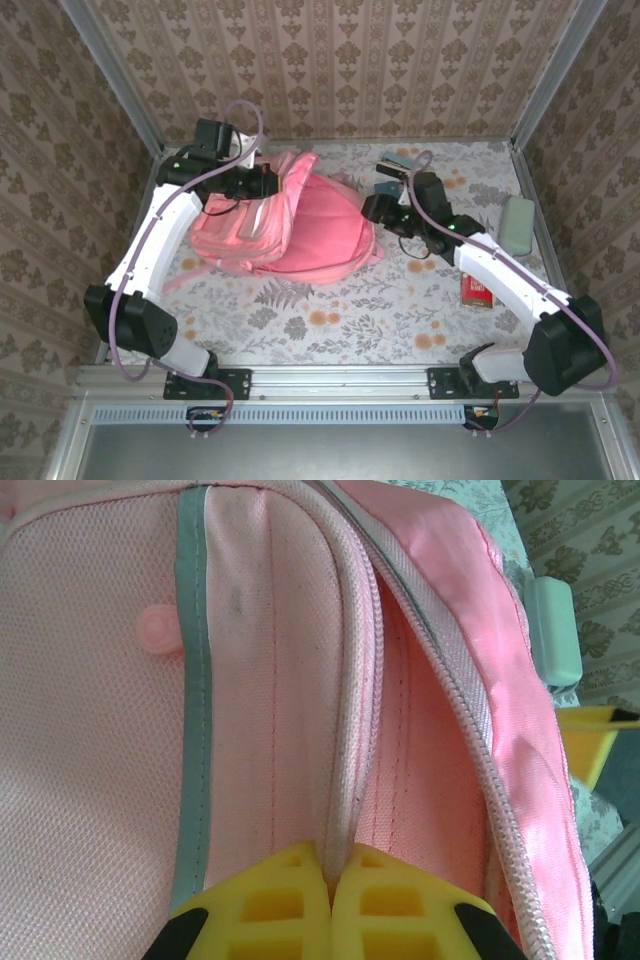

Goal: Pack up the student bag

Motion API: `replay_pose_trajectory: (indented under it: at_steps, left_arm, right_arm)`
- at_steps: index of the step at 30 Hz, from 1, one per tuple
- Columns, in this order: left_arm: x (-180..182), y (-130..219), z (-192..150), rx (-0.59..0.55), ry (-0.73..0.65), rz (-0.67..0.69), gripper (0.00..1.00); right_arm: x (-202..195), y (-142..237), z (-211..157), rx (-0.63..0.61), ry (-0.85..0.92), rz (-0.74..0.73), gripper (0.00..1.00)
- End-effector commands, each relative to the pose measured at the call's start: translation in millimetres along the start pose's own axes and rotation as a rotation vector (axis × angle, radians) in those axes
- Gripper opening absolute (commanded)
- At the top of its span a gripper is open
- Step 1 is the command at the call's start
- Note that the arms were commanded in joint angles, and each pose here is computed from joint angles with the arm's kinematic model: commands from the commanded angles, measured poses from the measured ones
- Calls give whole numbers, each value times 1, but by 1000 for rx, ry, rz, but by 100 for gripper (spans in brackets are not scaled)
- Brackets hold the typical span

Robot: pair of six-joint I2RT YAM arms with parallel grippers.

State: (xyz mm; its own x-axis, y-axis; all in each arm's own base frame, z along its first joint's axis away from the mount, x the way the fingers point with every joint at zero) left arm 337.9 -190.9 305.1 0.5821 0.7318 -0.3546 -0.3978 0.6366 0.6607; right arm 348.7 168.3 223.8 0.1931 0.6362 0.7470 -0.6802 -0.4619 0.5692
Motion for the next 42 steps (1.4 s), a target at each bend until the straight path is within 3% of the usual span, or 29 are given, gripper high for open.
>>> replay_pose_trajectory:
  at_steps: [1, 12, 24, 32, 42]
  left_arm:
    - [3, 20, 13, -78, -51, 48, 0]
    - [-4, 22, 12, -87, -49, 14, 0]
    - [-4, 17, 12, -99, -22, -8, 0]
    - [-5, 16, 15, -106, -9, -15, 0]
    - [-4, 14, 18, -105, 0, -13, 0]
  right_arm:
    - [-39, 2, 22, -80, 38, -145, 63]
    - [-84, -67, 106, -108, 28, -319, 64]
    - [-115, -121, 186, -130, -56, -370, 71]
    - [-127, -166, 214, -156, -132, -272, 76]
    - [-135, -180, 238, -127, -102, -276, 79]
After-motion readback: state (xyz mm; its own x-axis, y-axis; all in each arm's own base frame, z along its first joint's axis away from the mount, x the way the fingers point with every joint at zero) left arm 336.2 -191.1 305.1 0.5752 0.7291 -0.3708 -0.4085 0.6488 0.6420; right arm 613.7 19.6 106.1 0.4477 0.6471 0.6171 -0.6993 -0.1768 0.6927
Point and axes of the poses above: each hand's point on the last joint's axis, 136 mm out from that joint toward the fingers, its own y axis back along the fingers, its own x axis along the line the jaws close on, z = x × y, the point moved 2 cm from there along y, back along the fingers, and after that the axes turned 14 degrees about -y, right-handed, at the moved point
